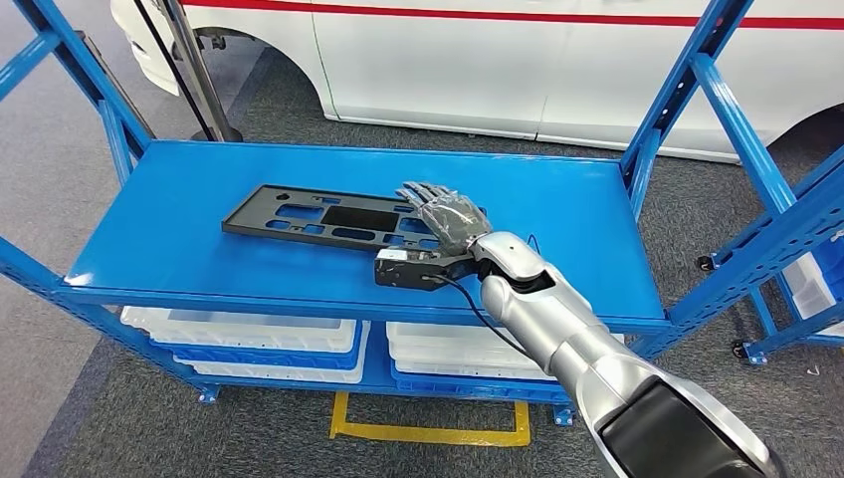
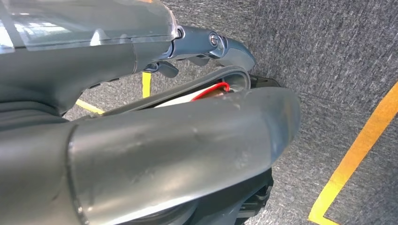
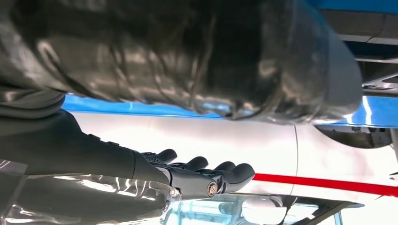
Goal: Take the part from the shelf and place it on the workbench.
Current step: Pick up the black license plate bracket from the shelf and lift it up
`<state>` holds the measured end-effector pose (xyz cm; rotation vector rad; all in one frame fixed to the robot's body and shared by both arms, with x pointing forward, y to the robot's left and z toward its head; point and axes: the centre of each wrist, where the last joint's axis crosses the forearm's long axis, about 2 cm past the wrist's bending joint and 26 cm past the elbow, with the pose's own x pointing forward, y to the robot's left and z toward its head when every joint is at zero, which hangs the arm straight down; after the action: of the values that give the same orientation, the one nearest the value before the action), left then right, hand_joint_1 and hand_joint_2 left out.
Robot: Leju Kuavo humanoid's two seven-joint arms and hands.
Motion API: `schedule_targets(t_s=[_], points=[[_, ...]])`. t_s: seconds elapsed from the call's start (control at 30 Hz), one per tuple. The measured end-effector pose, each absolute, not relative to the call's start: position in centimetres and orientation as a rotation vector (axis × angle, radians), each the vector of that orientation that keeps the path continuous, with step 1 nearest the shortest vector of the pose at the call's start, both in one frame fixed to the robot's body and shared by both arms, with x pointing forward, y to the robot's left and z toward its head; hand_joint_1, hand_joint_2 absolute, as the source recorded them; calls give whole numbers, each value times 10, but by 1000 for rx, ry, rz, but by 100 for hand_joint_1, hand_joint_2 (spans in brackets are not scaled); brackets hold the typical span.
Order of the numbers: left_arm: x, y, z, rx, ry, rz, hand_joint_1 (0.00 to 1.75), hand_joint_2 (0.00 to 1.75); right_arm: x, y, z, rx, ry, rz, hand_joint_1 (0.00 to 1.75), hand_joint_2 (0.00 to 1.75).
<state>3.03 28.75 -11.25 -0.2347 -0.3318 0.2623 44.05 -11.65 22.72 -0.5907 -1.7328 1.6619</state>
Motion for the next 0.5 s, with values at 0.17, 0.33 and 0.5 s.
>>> schedule_targets(t_s=[0.17, 0.33, 0.5], points=[[30, 287, -112, -234, -332, 265, 0, 0, 438, -115, 224, -558, -1745, 1655, 0, 0], [30, 288, -112, -233, -332, 269, 0, 0, 433, -109, 225, -507, -1784, 1638, 0, 0], [30, 288, -112, -232, -332, 272, 0, 0, 428, -104, 227, -473, -1822, 1630, 0, 0]])
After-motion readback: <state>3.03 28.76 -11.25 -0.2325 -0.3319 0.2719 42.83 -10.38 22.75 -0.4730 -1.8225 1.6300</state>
